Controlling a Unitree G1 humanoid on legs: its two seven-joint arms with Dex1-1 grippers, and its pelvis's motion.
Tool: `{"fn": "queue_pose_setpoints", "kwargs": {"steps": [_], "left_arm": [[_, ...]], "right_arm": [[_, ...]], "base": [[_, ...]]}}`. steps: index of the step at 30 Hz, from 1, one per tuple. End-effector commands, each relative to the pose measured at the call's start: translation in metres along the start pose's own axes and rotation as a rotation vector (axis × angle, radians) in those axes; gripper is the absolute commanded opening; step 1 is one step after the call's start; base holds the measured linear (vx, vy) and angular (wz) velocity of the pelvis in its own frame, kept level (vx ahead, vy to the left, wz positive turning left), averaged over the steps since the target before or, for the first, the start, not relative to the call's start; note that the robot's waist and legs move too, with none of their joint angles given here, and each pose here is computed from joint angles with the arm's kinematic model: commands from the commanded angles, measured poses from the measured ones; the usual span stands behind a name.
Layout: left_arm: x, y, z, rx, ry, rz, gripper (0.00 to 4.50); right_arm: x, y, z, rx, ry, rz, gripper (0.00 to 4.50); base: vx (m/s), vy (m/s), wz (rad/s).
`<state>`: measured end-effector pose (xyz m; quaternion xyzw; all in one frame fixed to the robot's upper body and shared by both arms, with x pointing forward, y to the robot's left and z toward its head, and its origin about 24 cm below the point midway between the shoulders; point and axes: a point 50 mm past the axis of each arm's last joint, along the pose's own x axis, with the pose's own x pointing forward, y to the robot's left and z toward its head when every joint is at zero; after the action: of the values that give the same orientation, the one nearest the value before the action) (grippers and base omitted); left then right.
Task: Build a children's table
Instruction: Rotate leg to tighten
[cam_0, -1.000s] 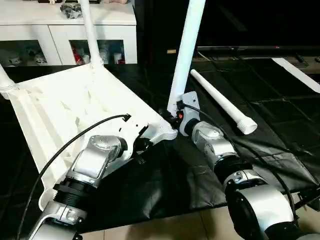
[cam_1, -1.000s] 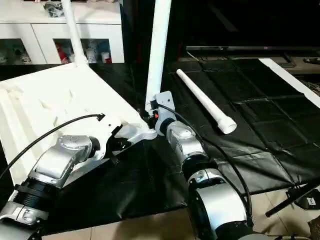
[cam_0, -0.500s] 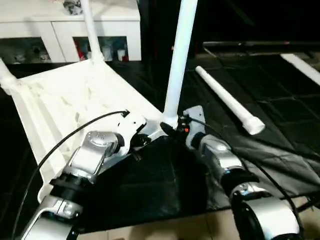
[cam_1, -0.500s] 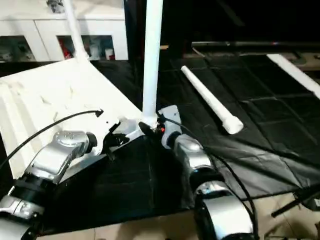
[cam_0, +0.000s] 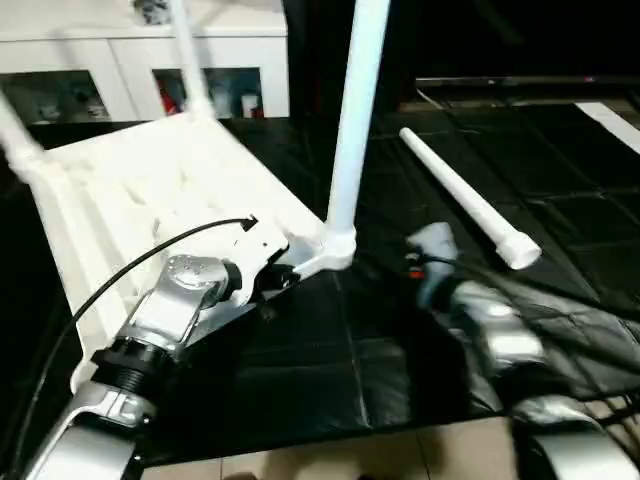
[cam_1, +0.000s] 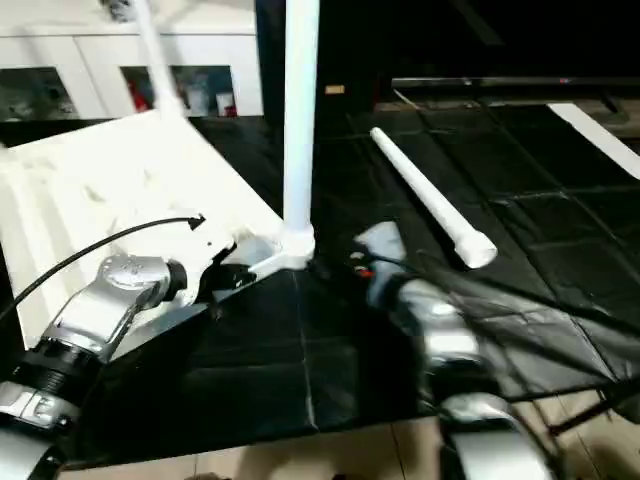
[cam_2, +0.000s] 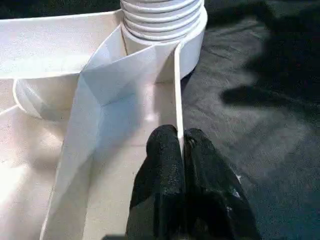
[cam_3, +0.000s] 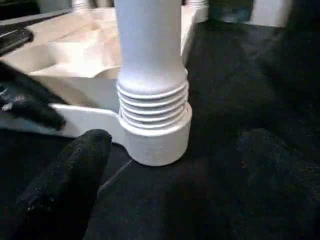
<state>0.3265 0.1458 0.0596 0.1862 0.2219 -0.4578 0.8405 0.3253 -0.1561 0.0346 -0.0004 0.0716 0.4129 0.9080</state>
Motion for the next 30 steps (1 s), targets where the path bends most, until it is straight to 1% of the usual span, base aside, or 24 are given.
{"fn": "queue_pose_setpoints", "kwargs": {"steps": [1, 2, 3, 5, 8, 9, 12, 13, 14, 17, 20, 22, 27, 29, 30], "left_arm": [[0.000, -0.002, 0.008, 0.062, -0.046, -0.049, 0.00], [-0.002, -0.003, 0.007, 0.102, -0.044, -0.101, 0.00], [-0.002, -0.003, 0.007, 0.102, -0.044, -0.101, 0.00], [-0.004, -0.005, 0.005, 0.133, -0.036, -0.164, 0.00], [-0.007, -0.006, 0.003, 0.168, -0.019, -0.219, 0.00], [-0.007, -0.006, 0.003, 0.168, -0.019, -0.219, 0.00], [-0.008, -0.009, 0.002, 0.206, -0.009, -0.315, 0.00], [-0.008, -0.009, 0.002, 0.206, -0.009, -0.315, 0.00], [-0.008, -0.011, 0.002, 0.216, -0.008, -0.339, 0.00], [-0.008, -0.015, 0.003, 0.256, 0.007, -0.410, 0.00], [-0.008, -0.016, 0.004, 0.263, 0.007, -0.432, 0.00], [-0.008, -0.017, 0.005, 0.276, 0.005, -0.451, 0.00], [-0.007, -0.018, 0.005, 0.292, 0.010, -0.468, 0.00], [-0.007, -0.018, 0.005, 0.297, 0.016, -0.469, 0.00], [-0.007, -0.018, 0.005, 0.297, 0.016, -0.469, 0.00]], "right_arm": [[-0.004, -0.001, 0.010, -0.024, -0.024, 0.055, 4.42], [-0.011, -0.002, 0.017, -0.048, -0.021, 0.118, 4.42], [-0.011, -0.002, 0.017, -0.048, -0.021, 0.118, 4.42], [-0.017, -0.002, 0.021, -0.061, 0.014, 0.199, 4.42], [-0.018, -0.002, 0.022, -0.071, 0.062, 0.245, 4.42], [-0.018, -0.002, 0.022, -0.071, 0.062, 0.245, 4.42], [-0.014, 0.003, 0.027, -0.092, 0.115, 0.349, 4.42], [-0.014, 0.003, 0.027, -0.092, 0.115, 0.349, 4.42], [-0.013, 0.006, 0.027, -0.083, 0.130, 0.386, 4.42], [-0.008, 0.010, 0.026, -0.108, 0.175, 0.452, 4.42], [-0.005, 0.009, 0.027, -0.115, 0.181, 0.448, 4.42], [-0.001, 0.010, 0.029, -0.127, 0.187, 0.464, 4.42], [0.002, 0.015, 0.027, -0.140, 0.194, 0.517, 4.42], [0.003, 0.016, 0.026, -0.124, 0.195, 0.539, 4.08], [0.003, 0.016, 0.026, -0.124, 0.195, 0.539, 4.08]], "base": [[0.000, 0.000, 0.00], [0.000, 0.000, 0.00], [0.000, 0.000, 0.00], [0.000, 0.000, 0.00], [0.000, 0.000, 0.00], [0.000, 0.000, 0.00], [0.000, 0.000, 0.00], [0.000, 0.000, 0.00], [0.000, 0.000, 0.00], [0.000, 0.000, 0.00], [0.000, 0.000, 0.00], [0.000, 0.000, 0.00], [0.000, 0.000, 0.00], [0.000, 0.000, 0.00], [0.000, 0.000, 0.00]]}}
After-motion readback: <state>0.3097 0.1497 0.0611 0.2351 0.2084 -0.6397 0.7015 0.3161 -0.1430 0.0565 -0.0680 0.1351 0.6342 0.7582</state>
